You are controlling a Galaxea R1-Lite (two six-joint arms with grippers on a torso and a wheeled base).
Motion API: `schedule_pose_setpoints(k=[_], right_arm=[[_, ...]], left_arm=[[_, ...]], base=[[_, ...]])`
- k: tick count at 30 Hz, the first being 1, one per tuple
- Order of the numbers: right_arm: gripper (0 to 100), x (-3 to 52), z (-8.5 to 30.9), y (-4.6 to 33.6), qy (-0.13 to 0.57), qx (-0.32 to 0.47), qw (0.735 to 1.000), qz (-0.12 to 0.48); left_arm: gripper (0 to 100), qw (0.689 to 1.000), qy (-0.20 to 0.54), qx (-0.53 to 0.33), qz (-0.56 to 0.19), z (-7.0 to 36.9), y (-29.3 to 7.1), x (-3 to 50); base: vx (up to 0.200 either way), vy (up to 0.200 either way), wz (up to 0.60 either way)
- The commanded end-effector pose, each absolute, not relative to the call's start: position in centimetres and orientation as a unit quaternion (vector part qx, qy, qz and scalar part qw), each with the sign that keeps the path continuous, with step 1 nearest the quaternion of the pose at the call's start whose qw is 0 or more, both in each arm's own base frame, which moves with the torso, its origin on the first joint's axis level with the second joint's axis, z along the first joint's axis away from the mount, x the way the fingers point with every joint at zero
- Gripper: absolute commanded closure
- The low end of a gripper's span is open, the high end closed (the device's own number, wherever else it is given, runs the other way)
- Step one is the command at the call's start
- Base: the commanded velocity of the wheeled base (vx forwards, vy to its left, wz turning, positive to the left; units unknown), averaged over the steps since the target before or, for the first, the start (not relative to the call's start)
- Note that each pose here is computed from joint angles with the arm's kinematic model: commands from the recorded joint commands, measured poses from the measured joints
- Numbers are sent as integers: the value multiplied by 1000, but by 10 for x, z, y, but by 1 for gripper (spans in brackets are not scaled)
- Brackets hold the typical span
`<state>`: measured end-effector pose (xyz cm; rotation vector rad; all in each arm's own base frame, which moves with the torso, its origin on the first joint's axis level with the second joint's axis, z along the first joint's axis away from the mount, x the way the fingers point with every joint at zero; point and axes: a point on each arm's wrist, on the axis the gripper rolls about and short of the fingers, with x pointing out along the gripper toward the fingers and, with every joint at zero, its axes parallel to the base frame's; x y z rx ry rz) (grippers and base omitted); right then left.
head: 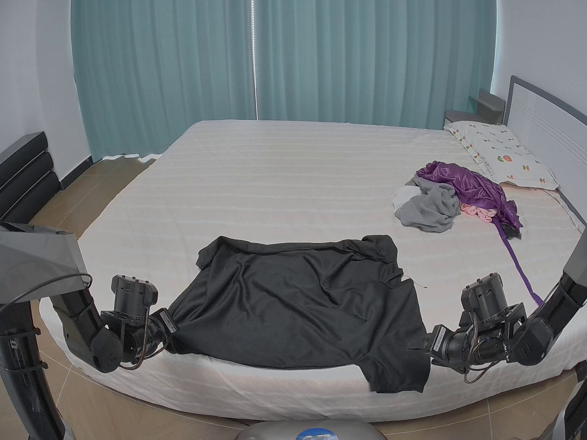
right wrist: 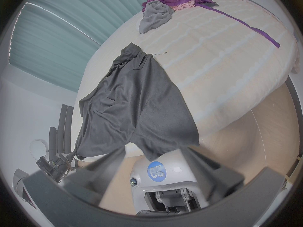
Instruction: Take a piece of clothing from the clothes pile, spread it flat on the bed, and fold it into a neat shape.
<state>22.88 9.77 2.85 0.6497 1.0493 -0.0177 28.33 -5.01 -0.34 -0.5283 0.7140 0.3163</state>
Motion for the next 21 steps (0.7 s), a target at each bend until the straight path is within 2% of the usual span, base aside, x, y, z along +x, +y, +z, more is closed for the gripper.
schedule_pose_setpoints(k=[1,21], right_arm=[[0,231,27,99,493,305,815,-8],[0,253,27,93,472,318,822,-18]], left_arm=[[100,891,345,-254,153,-4,-50,283],[100,891,345,-253,153,-5,-50,283]], base=[[0,0,0],[0,0,0]])
